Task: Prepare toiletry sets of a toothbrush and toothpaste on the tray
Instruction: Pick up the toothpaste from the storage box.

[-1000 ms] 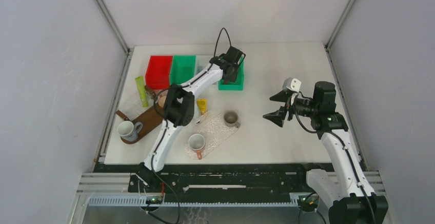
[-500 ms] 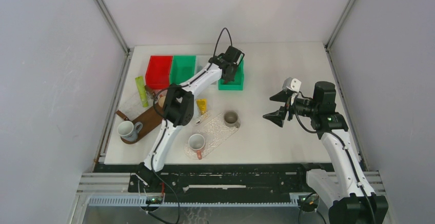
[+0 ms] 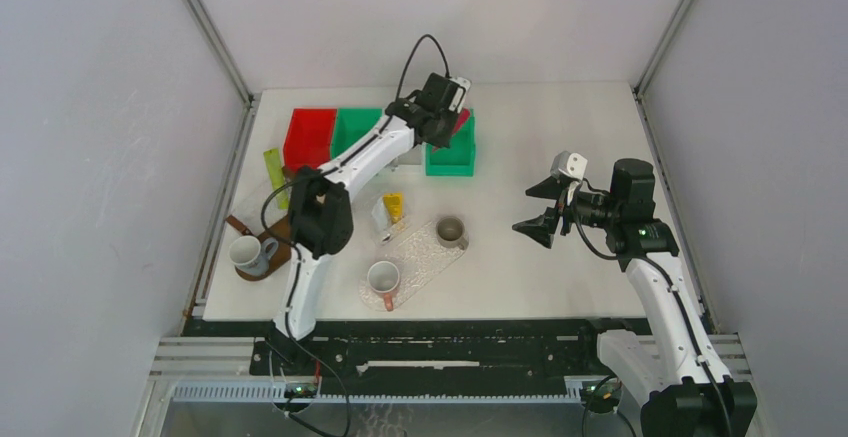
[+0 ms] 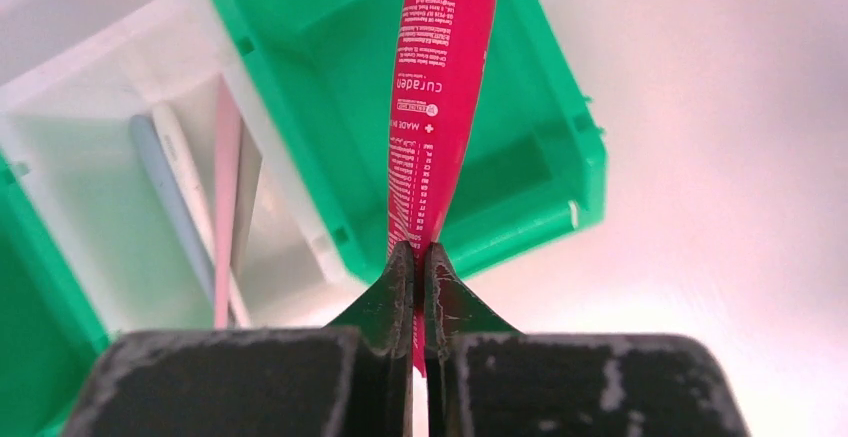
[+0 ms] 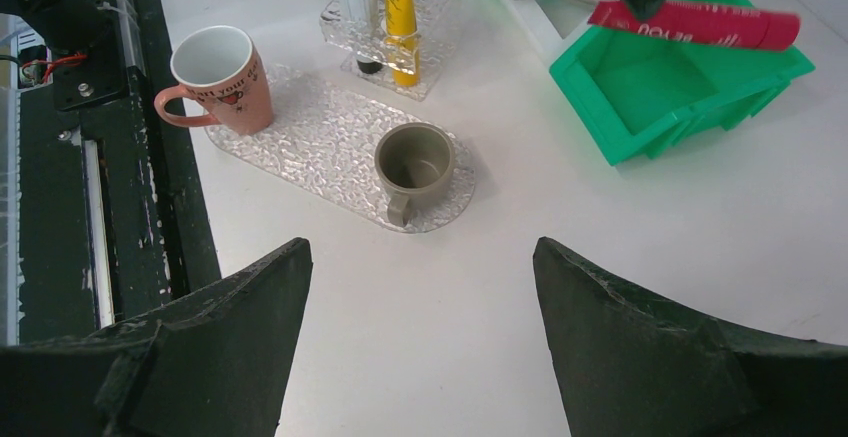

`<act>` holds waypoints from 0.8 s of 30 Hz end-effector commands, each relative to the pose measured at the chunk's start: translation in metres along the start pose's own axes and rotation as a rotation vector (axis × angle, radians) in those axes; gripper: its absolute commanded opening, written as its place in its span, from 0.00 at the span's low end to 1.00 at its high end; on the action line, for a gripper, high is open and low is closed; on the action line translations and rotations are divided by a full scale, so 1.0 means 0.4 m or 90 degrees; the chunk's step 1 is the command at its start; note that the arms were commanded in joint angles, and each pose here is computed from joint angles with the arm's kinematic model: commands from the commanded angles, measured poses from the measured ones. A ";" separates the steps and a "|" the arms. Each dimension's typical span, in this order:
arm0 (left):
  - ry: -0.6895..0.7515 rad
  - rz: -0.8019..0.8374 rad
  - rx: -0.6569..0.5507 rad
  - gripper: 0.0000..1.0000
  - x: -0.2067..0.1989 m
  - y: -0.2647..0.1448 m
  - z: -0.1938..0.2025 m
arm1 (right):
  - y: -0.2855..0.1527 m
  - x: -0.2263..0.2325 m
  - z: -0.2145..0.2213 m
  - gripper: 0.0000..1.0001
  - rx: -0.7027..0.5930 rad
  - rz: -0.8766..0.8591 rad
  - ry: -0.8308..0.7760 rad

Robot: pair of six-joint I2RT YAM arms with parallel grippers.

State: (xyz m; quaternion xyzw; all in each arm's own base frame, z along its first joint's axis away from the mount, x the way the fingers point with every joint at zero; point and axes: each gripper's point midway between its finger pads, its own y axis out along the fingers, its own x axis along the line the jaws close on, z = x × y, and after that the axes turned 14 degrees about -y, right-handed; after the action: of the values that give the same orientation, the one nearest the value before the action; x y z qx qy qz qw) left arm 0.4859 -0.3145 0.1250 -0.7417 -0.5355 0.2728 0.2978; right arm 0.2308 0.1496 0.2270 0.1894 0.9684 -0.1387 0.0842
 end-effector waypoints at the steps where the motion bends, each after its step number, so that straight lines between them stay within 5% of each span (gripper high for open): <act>1: 0.003 0.075 -0.076 0.00 -0.035 -0.182 -0.086 | -0.003 -0.004 -0.027 0.89 -0.017 -0.003 -0.022; 13: -0.038 0.393 0.067 0.00 -0.179 -0.465 0.142 | -0.013 0.088 -0.064 0.89 -0.086 -0.103 -0.110; 24: 0.060 0.451 0.250 0.00 -0.260 -0.600 0.393 | -0.007 0.154 -0.043 0.91 -0.124 -0.169 -0.197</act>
State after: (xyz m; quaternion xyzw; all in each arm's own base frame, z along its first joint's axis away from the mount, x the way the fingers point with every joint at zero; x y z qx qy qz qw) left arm 0.2322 -0.3235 0.1810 -0.8029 -0.2296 0.4364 0.3349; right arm 0.1826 0.1666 0.2284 0.0632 0.9739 -0.1026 0.1924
